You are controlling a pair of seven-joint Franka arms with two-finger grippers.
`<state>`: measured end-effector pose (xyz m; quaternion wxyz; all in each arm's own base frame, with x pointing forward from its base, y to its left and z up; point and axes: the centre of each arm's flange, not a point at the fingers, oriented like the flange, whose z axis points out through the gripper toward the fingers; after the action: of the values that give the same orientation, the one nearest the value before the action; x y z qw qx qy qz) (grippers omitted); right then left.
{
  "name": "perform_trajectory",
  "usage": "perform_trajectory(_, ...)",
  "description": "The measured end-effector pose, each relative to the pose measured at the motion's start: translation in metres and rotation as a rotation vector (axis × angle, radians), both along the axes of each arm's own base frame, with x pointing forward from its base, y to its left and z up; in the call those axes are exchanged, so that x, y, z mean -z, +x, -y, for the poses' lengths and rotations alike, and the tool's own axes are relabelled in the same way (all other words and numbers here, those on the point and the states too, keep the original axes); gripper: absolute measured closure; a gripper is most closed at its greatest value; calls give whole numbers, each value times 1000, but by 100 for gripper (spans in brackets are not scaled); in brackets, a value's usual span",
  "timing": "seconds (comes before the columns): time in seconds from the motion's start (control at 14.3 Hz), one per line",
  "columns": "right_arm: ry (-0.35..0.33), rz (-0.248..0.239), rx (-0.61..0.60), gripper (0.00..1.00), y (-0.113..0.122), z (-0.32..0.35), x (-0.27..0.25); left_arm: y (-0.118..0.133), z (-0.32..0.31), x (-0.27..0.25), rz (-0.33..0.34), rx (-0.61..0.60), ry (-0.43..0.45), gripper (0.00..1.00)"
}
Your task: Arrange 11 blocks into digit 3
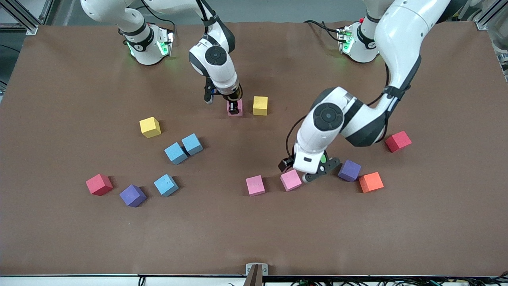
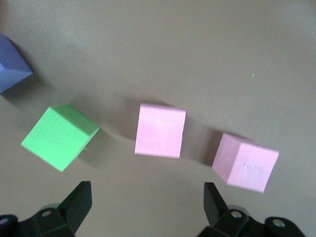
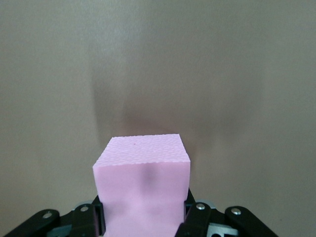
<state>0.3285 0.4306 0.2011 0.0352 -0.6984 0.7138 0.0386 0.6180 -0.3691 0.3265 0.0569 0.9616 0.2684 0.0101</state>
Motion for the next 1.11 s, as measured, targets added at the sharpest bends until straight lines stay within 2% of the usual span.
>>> perform_trajectory(0.28, 16, 0, 33, 44, 5, -17, 0, 22, -3, 24, -5, -29, -6, 0)
perform_trajectory(0.56, 24, -2, 37, 44, 7, -27, 0, 22, 4, 51, -11, -25, 30, 0)
perform_trajectory(1.11, 31, -16, 34, 44, -6, -40, 0, 26, 4, 94, 2, -33, 9, 0)
